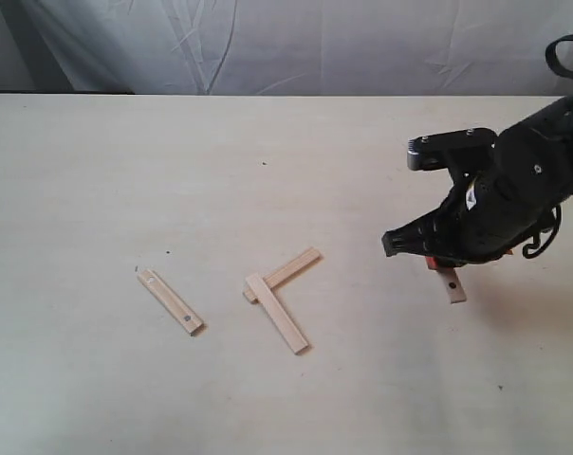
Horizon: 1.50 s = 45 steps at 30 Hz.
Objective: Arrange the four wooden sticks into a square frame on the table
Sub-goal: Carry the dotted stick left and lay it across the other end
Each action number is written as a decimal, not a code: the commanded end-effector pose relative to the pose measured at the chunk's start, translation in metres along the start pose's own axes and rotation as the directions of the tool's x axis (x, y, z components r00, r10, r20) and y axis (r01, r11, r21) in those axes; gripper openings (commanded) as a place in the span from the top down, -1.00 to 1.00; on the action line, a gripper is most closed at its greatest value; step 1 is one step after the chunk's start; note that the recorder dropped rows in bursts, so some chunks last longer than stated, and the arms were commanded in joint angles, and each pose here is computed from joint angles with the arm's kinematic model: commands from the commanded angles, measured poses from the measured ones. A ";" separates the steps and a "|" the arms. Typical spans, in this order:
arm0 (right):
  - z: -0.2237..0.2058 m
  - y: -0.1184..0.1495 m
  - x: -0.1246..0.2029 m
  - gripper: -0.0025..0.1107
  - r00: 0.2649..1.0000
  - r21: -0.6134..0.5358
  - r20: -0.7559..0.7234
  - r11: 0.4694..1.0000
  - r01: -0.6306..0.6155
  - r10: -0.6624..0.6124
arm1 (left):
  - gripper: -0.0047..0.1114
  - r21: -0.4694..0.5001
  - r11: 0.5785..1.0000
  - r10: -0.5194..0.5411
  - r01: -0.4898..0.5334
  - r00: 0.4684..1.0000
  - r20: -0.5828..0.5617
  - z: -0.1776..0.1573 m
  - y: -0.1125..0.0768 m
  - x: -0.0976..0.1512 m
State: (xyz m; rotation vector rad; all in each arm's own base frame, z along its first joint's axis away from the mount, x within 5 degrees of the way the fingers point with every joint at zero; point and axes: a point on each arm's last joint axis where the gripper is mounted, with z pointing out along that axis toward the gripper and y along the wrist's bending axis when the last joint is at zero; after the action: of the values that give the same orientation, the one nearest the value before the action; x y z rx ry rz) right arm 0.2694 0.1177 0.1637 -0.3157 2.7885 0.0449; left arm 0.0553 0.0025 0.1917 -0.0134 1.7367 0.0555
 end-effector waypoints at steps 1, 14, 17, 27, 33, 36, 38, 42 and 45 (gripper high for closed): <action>-0.006 0.015 -0.008 0.96 0.989 -0.114 0.042 0.983 0.145 -0.141 | 0.92 -0.003 1.000 -0.005 0.005 1.000 0.012 0.000 0.000 0.000; -0.003 0.097 -0.042 0.96 0.900 -0.182 0.072 0.881 0.436 -0.430 | 0.92 -0.003 1.000 -0.005 0.005 1.000 0.012 0.000 0.000 0.000; 0.011 0.102 -0.039 0.96 0.887 -0.180 0.038 0.870 0.459 -0.460 | 0.92 -0.003 1.000 -0.005 0.005 1.000 0.012 0.000 0.000 0.000; 0.035 0.100 -0.032 0.96 0.862 -0.166 -0.044 0.855 0.492 -0.505 | 0.92 -0.003 1.000 -0.005 0.005 1.000 0.012 0.000 0.000 0.000; 0.039 0.101 -0.033 0.91 0.863 -0.164 -0.033 0.855 0.492 -0.503 | 0.92 -0.003 1.000 -0.005 0.005 1.000 0.012 0.000 0.000 0.000; 0.041 0.101 -0.033 0.67 0.872 -0.163 -0.032 0.863 0.478 -0.489 | 0.92 -0.003 1.000 -0.005 0.005 1.000 0.012 0.000 0.000 0.000; 0.042 0.101 -0.033 0.44 0.871 -0.163 -0.032 0.863 0.478 -0.489 | 0.92 -0.003 1.000 -0.005 0.005 1.000 0.012 0.000 0.000 0.000; 0.042 0.102 -0.033 0.27 0.872 -0.163 -0.028 0.863 0.478 -0.489 | 0.92 -0.003 1.000 -0.005 0.005 1.000 0.012 0.000 0.000 0.000; 0.042 0.102 -0.033 0.27 0.876 -0.162 -0.030 0.867 0.470 -0.481 | 0.92 -0.003 1.000 -0.005 0.005 1.000 0.012 0.000 0.000 0.000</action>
State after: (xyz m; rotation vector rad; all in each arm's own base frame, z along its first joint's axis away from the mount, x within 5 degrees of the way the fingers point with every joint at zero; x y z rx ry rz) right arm 0.2886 0.2252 0.1337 -1.0618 2.7031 0.1303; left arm 0.0553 0.0025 0.1917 -0.0134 1.7367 0.0555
